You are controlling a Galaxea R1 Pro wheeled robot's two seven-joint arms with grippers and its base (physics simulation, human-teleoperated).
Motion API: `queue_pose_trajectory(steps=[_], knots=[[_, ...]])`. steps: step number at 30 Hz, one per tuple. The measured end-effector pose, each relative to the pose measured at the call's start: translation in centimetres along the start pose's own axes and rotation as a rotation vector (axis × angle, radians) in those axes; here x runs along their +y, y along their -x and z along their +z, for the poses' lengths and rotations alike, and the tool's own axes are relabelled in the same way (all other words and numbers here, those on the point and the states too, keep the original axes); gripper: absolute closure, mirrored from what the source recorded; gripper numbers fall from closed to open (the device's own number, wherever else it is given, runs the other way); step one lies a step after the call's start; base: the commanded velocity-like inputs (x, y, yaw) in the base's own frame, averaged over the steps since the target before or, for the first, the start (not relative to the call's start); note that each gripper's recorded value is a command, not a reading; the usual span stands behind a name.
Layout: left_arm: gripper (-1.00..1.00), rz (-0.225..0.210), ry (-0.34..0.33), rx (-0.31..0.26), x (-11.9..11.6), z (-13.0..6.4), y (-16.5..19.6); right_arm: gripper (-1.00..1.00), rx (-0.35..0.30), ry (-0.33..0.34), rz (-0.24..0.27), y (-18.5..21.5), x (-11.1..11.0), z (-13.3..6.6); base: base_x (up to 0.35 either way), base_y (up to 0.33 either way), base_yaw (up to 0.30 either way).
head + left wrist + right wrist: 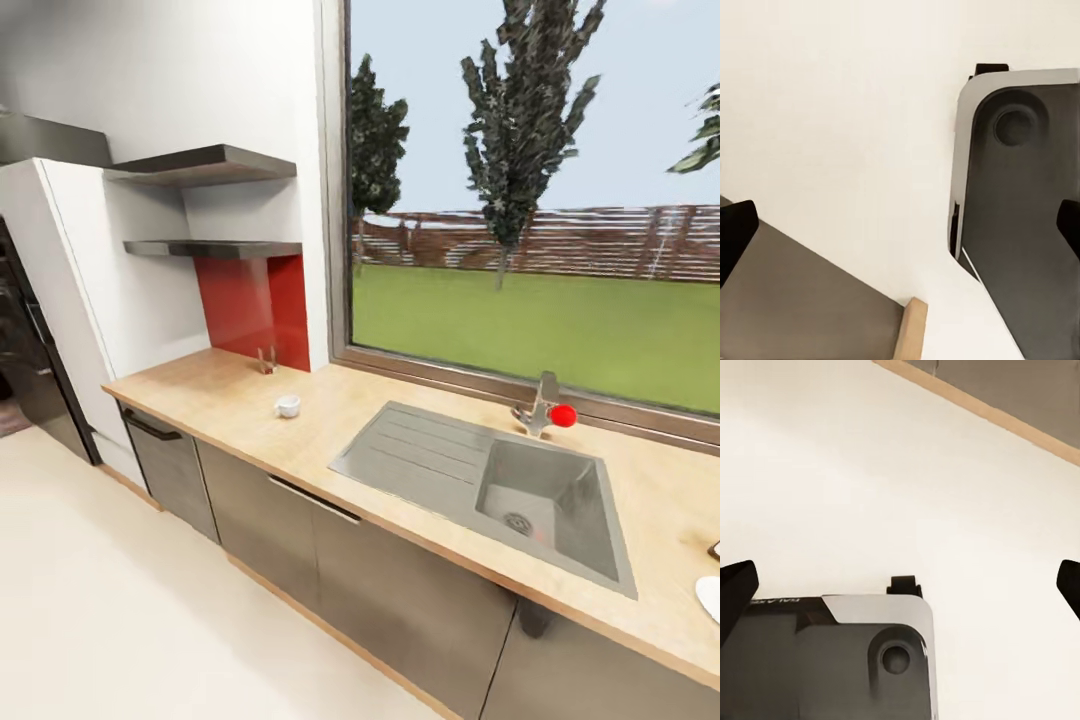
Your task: Set up a coffee station on the kitchen countertop: keep the coffee maker on the countertop, move the bottle of coffee from the kitchen shelf to the counter next to the coffee maker, place a paper coffee filter on top of the coffee maker, put the saucer next to the coffee maker with the coffee cup on the saucer, and place the electric kettle next to the coffee maker.
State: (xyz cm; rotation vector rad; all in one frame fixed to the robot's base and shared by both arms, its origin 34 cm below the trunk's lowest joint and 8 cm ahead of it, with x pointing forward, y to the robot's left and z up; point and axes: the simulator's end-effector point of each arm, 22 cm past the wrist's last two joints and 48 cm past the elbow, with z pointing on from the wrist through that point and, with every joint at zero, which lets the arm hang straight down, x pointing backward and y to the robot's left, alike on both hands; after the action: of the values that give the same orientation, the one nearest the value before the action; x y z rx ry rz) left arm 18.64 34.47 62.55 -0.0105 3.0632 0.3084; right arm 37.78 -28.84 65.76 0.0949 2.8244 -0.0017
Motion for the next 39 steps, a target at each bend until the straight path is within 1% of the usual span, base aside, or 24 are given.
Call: queue_pose_trajectory(steps=[21, 39], knots=[[-1.00, -0.004, -0.001, -0.019, -0.04, -0.11, 0.75, -1.00, -0.022, -0.001, 0.002, 0.86, -0.08, -0.31, 0.233, 0.276, 0.197], [-1.00, -0.004, 0.000, -0.019, -0.01, -0.11, 0.73, -1.00, -0.022, -0.002, 0.003, 0.89, -0.11, -0.31, 0.215, 0.279, 0.012]])
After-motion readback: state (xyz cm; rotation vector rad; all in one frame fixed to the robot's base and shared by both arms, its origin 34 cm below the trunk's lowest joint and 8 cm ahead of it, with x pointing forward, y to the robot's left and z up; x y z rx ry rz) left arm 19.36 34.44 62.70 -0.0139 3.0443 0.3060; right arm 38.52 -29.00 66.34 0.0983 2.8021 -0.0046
